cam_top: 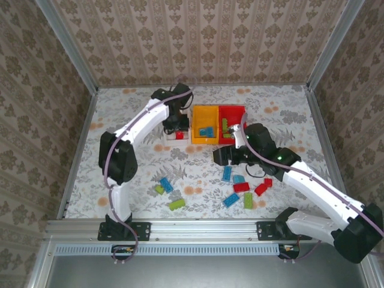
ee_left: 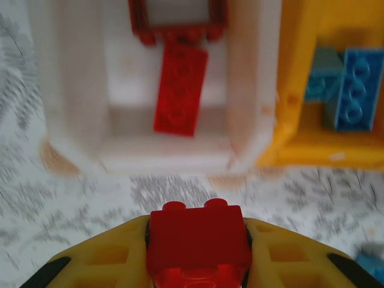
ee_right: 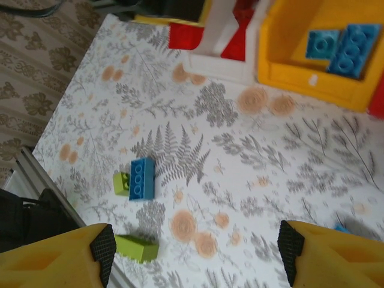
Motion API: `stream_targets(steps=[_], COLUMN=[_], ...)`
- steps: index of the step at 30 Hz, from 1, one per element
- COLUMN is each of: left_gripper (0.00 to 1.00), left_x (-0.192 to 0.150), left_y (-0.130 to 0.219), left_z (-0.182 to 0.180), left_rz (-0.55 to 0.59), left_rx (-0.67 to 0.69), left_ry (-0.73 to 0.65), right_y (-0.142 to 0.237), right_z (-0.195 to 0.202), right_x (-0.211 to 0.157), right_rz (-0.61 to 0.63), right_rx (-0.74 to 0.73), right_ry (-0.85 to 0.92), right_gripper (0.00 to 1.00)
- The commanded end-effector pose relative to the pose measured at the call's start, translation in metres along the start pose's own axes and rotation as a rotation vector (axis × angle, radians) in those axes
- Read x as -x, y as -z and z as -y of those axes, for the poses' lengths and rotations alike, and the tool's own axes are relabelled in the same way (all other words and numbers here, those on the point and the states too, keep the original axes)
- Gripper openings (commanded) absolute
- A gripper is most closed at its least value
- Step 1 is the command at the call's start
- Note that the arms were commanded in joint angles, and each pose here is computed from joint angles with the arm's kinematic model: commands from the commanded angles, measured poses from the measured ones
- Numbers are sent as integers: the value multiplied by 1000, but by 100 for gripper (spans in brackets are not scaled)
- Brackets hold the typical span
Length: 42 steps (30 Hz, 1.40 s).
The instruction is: Sort the legos into containers by color
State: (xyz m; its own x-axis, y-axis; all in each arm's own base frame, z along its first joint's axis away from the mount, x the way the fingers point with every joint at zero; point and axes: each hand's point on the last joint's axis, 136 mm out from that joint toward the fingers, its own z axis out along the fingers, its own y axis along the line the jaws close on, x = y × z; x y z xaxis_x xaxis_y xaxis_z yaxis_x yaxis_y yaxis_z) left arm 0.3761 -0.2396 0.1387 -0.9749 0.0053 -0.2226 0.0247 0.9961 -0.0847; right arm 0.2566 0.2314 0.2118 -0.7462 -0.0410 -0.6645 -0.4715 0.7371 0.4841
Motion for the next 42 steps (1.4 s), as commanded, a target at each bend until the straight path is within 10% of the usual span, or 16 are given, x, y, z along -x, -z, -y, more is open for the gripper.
stream_targets(steps=[1, 15, 20, 32, 42], left_gripper=[25, 26, 40, 48, 55], left_x=[15, 26, 21, 25, -15], left_y=[-19, -66, -70, -33, 36], left_z=[-18, -39, -38, -23, -11], left_rz=[-12, -36, -51, 10, 131], left_rx=[121, 276, 269, 205, -48], left_ry=[-90, -90, -99, -83, -103], right_y=[-6, -20, -18, -12, 2], right_z=[-16, -9, -6, 11, 44], right_x=[41, 52, 49, 29, -48], right_rz=[165, 208, 196, 118, -201], right_rx=[39, 22, 0, -82, -362], right_ry=[77, 39, 43, 44, -11], right_gripper=[77, 79, 80, 81, 76])
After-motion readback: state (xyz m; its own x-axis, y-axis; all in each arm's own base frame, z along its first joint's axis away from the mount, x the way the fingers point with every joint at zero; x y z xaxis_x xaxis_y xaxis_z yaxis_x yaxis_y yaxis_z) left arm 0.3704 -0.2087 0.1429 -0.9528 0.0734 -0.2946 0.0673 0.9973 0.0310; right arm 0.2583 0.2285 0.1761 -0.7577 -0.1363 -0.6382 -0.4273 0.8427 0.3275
